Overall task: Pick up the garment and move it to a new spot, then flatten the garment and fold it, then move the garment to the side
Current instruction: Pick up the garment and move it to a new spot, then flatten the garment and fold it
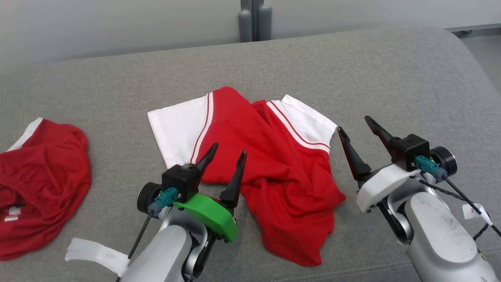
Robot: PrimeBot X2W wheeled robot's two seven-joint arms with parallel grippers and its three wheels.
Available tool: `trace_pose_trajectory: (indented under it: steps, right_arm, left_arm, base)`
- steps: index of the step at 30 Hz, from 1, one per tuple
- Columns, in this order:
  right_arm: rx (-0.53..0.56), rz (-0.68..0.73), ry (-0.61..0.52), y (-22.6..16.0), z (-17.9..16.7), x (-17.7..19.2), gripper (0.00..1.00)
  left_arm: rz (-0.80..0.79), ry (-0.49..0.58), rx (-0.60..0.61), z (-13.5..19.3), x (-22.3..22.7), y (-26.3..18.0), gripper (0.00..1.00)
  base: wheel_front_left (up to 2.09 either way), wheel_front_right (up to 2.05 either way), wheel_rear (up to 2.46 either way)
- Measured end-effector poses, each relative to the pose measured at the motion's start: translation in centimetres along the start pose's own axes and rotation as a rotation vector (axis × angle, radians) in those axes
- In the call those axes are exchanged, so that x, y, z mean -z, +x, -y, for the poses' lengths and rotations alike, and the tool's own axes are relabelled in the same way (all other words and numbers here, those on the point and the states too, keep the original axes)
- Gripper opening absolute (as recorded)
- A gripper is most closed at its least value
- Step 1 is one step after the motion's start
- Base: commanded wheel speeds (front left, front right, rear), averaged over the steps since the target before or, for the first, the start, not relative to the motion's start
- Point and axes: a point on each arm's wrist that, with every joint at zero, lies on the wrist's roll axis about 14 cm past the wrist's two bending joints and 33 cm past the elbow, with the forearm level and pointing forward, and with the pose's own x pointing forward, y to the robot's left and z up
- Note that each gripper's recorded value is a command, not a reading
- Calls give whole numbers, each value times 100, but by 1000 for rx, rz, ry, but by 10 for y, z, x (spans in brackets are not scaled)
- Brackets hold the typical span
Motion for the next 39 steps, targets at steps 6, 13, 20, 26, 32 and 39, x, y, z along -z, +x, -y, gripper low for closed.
trace_pose_trajectory:
  steps: [6,13,20,26,32,39]
  right_arm:
    - [-106,-64,-20,27,-23,7,100]
    - [-237,-186,-115,55,-49,28,100]
    - [-323,-288,-142,81,-75,47,100]
    - [-372,-370,-150,99,-90,64,100]
    - [-392,-446,-146,111,-95,84,100]
    - [-481,-466,-170,120,-127,91,98]
  left_arm:
    - [29,7,-37,-11,-8,-7,100]
    - [67,3,-96,-27,-19,-18,100]
    - [93,10,-153,-44,-27,-31,100]
    - [96,13,-212,-60,-28,-42,100]
    - [105,16,-269,-75,-32,-53,100]
    - [103,16,-334,-91,-31,-65,100]
  base:
    - [0,0,0]
    - [0,0,0]
    - [0,0,0]
    - [0,0,0]
    - [0,0,0]
    - [0,0,0]
